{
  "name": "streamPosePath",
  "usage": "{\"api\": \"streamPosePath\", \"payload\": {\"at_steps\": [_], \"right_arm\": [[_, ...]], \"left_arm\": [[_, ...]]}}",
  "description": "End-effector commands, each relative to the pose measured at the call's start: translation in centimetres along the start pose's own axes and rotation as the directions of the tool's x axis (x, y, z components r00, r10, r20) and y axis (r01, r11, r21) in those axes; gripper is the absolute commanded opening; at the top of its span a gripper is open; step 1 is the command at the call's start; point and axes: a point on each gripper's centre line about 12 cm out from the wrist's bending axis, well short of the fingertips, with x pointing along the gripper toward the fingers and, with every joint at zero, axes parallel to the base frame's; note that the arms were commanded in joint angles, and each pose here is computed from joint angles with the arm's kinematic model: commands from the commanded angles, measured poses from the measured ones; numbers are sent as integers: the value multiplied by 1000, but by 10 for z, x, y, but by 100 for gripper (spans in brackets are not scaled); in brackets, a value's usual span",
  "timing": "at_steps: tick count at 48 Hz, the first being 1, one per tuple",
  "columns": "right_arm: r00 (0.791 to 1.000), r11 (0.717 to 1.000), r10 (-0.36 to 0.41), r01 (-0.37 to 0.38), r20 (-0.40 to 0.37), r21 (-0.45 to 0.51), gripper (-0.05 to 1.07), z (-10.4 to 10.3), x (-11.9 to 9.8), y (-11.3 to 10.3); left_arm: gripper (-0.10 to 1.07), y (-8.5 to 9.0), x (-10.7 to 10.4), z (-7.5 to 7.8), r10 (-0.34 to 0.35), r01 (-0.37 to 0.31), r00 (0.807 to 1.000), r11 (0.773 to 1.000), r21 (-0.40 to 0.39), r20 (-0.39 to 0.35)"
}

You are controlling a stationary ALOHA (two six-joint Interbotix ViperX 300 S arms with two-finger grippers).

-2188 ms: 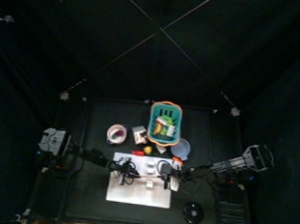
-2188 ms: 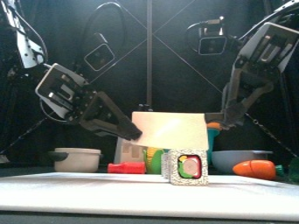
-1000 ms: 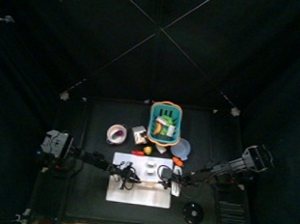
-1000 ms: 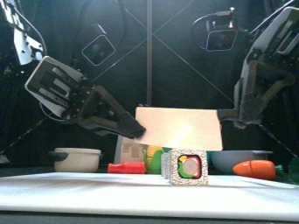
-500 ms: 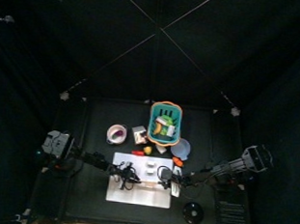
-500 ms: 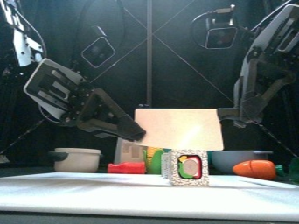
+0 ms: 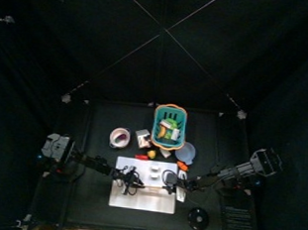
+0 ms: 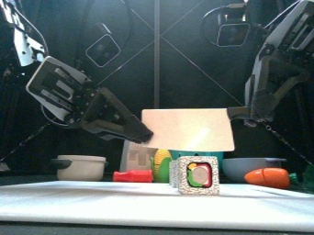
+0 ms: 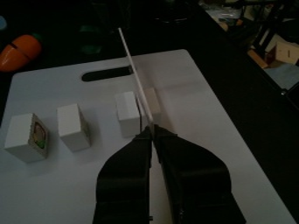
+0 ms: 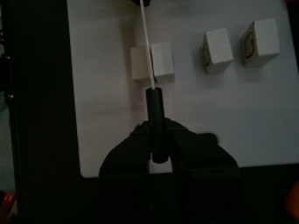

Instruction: Cut third and fourth piece of sushi

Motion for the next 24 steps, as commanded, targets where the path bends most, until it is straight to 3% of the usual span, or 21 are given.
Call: {"api": "streamPosePath", "payload": {"at_steps": [1,24], "right_arm": [[1000,1000,7,-7,17,3,32,5,-3,1],[1000,1000,-8,8,-28,-1,32,-4,13,0]], "left_arm": [[49,-3,2,3,-10,10,1000,1000,8,9],[49,-2,8,-12,-5,5,999,1000,-6,-32]]}}
